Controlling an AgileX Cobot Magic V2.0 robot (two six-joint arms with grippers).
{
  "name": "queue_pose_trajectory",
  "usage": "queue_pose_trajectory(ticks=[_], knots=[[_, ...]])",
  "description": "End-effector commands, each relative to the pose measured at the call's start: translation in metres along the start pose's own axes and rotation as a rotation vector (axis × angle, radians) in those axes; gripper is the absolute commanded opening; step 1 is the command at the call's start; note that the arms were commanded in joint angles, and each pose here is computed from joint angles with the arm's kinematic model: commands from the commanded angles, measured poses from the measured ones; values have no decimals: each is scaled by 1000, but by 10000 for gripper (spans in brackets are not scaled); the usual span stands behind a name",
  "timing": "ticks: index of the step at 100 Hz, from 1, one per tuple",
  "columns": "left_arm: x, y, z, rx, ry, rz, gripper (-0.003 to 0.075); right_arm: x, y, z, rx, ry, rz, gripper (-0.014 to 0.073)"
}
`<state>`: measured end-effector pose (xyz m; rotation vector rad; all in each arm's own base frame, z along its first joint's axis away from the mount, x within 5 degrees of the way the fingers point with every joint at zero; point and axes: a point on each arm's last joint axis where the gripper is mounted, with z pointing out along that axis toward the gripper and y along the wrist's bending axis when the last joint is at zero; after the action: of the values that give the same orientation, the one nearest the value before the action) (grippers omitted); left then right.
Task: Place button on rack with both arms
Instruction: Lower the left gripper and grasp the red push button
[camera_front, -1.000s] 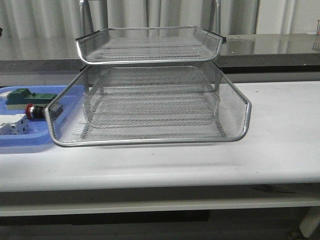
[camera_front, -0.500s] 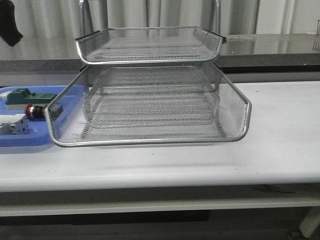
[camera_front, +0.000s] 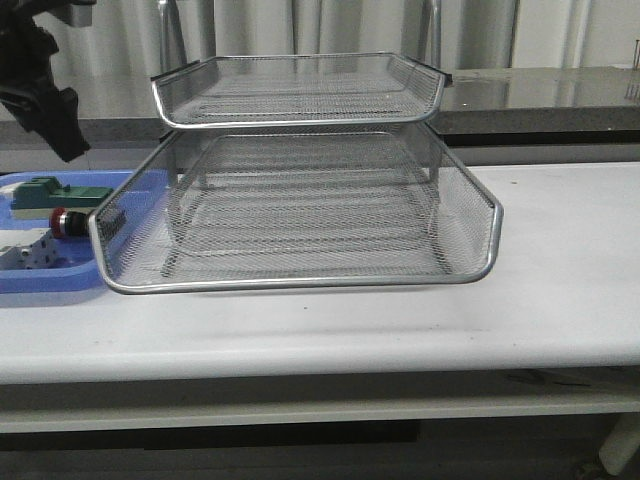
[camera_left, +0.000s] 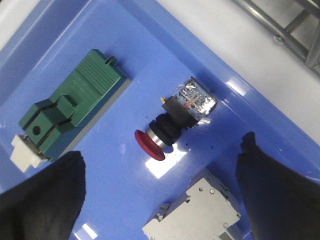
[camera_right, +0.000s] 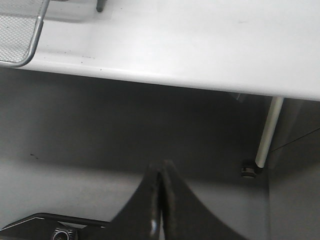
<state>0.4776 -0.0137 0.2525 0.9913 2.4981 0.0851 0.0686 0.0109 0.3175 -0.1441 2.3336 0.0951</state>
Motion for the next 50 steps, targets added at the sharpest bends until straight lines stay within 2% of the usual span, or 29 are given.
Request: queue_pose_trajectory(ticks=[1,23,50], knots=[[-14,3,-21,-46,-80,38,596,-11,-1,-7,9,-81,-5,-66],[-9,3,13,-11,-41,70,596,-11,-1,-7,9,-81,-5,-66],[-14,7,34,4,-57,72,596,-11,-1,-7,9,-81,-5,-66]])
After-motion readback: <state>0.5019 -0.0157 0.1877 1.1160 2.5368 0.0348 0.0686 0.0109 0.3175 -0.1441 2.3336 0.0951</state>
